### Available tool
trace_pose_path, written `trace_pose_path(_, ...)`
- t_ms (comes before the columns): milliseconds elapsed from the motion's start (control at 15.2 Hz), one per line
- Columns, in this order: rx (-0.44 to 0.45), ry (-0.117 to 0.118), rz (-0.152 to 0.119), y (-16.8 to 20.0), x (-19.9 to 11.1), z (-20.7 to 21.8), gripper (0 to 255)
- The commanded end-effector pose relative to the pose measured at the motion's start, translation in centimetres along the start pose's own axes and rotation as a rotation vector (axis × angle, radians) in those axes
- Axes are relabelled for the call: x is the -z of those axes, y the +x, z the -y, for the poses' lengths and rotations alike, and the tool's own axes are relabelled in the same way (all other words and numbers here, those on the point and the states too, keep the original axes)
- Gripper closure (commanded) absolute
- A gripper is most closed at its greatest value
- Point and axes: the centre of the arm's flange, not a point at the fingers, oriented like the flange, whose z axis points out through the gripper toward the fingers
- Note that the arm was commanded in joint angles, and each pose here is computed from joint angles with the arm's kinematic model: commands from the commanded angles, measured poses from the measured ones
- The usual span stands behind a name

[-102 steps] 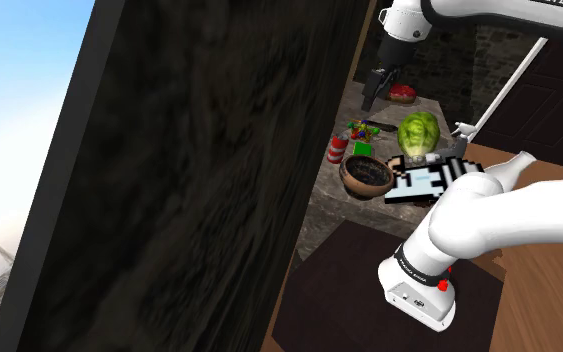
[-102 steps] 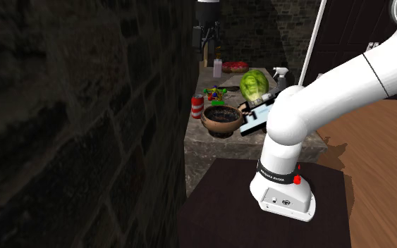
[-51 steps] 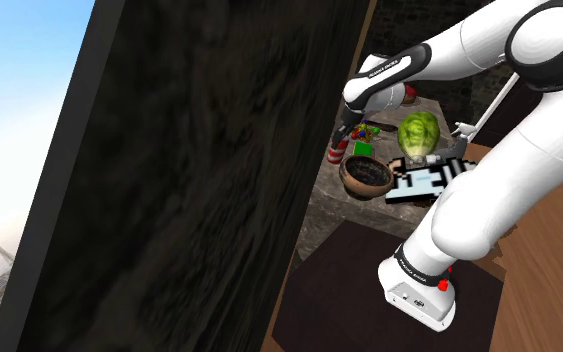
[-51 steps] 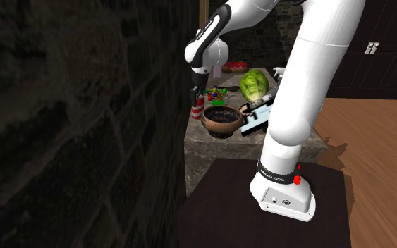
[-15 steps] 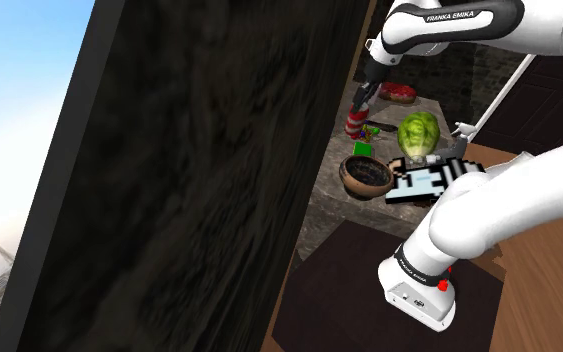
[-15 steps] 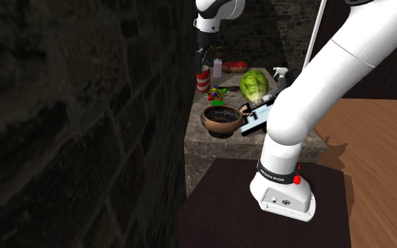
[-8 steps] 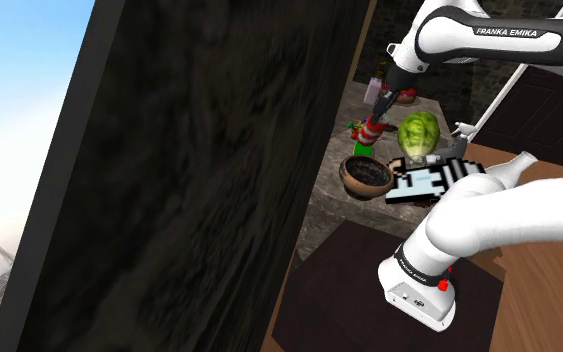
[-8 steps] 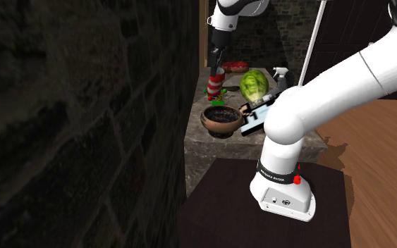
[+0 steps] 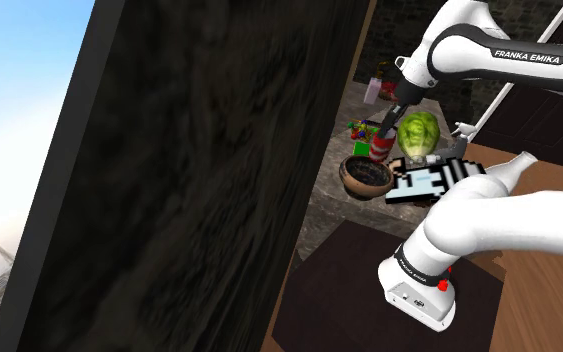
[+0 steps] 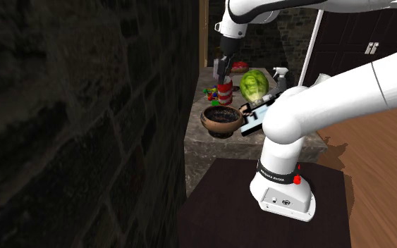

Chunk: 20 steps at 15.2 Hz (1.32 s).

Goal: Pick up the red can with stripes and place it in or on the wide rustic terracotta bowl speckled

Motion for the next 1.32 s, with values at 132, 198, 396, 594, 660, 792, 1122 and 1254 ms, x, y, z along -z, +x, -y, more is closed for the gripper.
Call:
trace_pose_path(132,0.0,0.0,-0.001,-0.3,-2.0,0.0,255)
trace_pose_path(198,0.0,0.0,-0.001,-0.4,-2.6,0.0,255)
trace_pose_path(396,0.0,0.0,0.0,-0.4,-3.1,-0.1,255)
trace_pose_path(594,-0.17,0.024,0.066,0.2,-5.7,-1.0,0)
trace_pose_path(660,-0.255,0.036,0.1,0.4,-7.0,-1.5,0)
trace_pose_path(792,-0.425,0.06,0.166,0.5,-9.7,-2.4,0)
trace_pose_path(1122,-0.563,0.079,0.22,0.0,-13.4,-2.9,0)
trace_pose_path(1254,-0.563,0.079,0.22,-0.2,-14.5,-2.7,0)
